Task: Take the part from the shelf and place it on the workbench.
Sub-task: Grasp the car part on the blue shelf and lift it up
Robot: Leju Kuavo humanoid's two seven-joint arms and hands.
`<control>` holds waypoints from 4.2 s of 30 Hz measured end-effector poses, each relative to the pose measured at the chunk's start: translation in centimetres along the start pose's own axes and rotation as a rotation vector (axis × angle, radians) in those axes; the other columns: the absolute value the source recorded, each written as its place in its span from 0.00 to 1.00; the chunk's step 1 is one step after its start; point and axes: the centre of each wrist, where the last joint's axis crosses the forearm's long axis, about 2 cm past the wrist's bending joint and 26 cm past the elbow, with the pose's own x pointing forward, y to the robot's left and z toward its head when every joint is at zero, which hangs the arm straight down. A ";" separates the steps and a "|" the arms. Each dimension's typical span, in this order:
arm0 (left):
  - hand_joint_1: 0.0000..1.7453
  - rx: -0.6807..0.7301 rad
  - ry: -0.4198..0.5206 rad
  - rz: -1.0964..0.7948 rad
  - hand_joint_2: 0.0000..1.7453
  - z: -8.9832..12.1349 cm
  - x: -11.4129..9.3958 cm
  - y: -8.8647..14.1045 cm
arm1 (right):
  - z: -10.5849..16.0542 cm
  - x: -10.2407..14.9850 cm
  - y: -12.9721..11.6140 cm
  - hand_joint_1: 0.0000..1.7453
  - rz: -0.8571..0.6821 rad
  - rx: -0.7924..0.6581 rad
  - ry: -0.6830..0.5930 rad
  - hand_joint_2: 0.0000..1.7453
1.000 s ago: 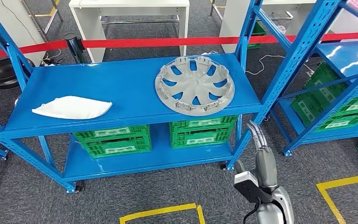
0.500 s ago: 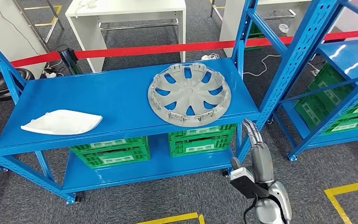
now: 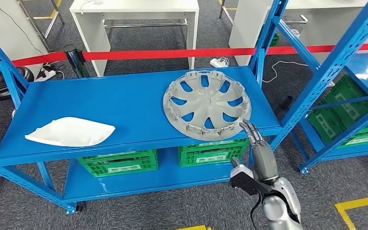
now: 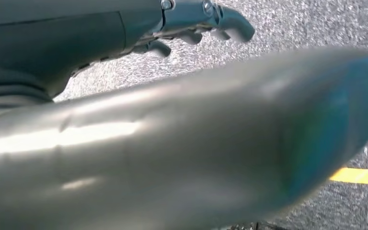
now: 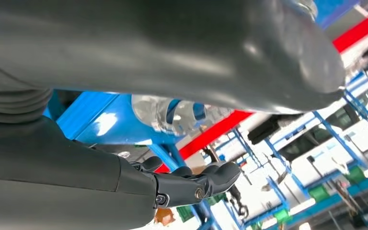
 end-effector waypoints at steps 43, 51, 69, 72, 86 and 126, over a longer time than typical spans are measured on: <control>0.00 0.004 -0.101 -0.108 0.00 1.2 0.5 -2.0 | -14.8 -1.6 4.4 0.00 0.122 0.545 -0.073 1.00; 0.00 -0.016 -0.106 -0.099 0.00 1.1 0.5 -1.9 | -15.7 -2.0 4.1 0.00 0.130 0.607 -0.048 1.00; 0.00 -0.030 -0.105 -0.093 0.00 1.1 0.5 -1.9 | -16.0 -2.5 3.8 1.00 0.187 0.646 -0.030 1.00; 0.00 -0.050 -0.114 -0.095 0.00 1.1 0.5 -1.8 | -16.1 -2.4 3.8 1.00 0.195 0.644 -0.033 1.00; 0.00 0.143 -0.152 -0.242 1.00 0.3 0.7 -0.3 | -16.6 -2.6 3.3 1.00 0.257 0.644 -0.021 1.00; 0.00 -0.356 0.016 -0.368 1.00 0.2 0.1 -0.9 | -13.2 1.9 2.6 1.00 0.482 0.018 -0.202 1.00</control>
